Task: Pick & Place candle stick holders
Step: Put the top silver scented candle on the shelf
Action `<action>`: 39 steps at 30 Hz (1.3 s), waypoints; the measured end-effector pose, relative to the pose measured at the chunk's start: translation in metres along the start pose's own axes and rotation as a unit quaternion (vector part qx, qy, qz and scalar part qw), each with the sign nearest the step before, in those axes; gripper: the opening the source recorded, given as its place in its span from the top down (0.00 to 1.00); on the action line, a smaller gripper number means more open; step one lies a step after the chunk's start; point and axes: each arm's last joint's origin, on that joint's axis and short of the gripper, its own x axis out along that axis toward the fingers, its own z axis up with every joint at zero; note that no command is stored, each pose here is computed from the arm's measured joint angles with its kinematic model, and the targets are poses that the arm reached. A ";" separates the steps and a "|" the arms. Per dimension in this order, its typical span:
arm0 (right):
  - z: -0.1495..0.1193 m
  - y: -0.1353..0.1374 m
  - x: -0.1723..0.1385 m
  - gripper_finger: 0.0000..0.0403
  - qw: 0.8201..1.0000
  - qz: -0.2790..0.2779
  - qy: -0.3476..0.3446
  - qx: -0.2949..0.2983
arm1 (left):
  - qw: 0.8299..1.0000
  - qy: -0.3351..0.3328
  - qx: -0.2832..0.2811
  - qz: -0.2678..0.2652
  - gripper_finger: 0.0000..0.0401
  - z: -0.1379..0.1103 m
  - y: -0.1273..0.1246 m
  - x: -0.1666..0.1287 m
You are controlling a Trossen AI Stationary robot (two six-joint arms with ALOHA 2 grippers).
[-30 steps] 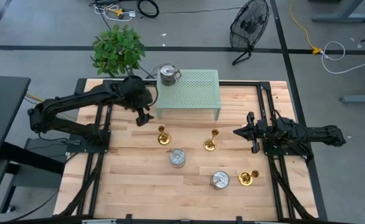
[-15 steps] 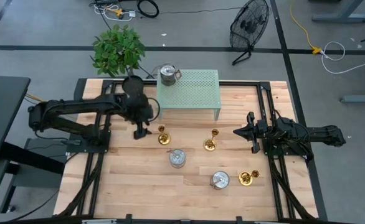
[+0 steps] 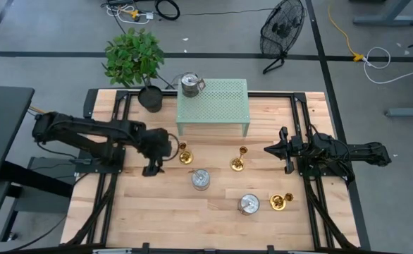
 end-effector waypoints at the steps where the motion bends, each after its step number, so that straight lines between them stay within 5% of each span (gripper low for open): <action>1: 0.000 0.000 0.000 0.99 1.000 0.000 0.000 0.000 | 1.000 -0.003 0.003 -0.005 0.01 0.001 -0.005 0.001; 9: 0.000 0.000 0.000 0.99 1.000 0.000 0.000 0.000 | 0.999 -0.034 -0.015 -0.033 0.01 0.013 -0.038 0.017; 26: 0.000 0.000 0.000 0.99 1.000 0.000 -0.001 0.000 | 0.993 -0.048 0.030 0.101 0.01 0.014 -0.088 0.074; 39: 0.000 0.000 0.000 0.99 1.000 0.000 -0.001 0.000 | 0.984 -0.059 -0.059 0.158 0.01 0.012 -0.092 0.104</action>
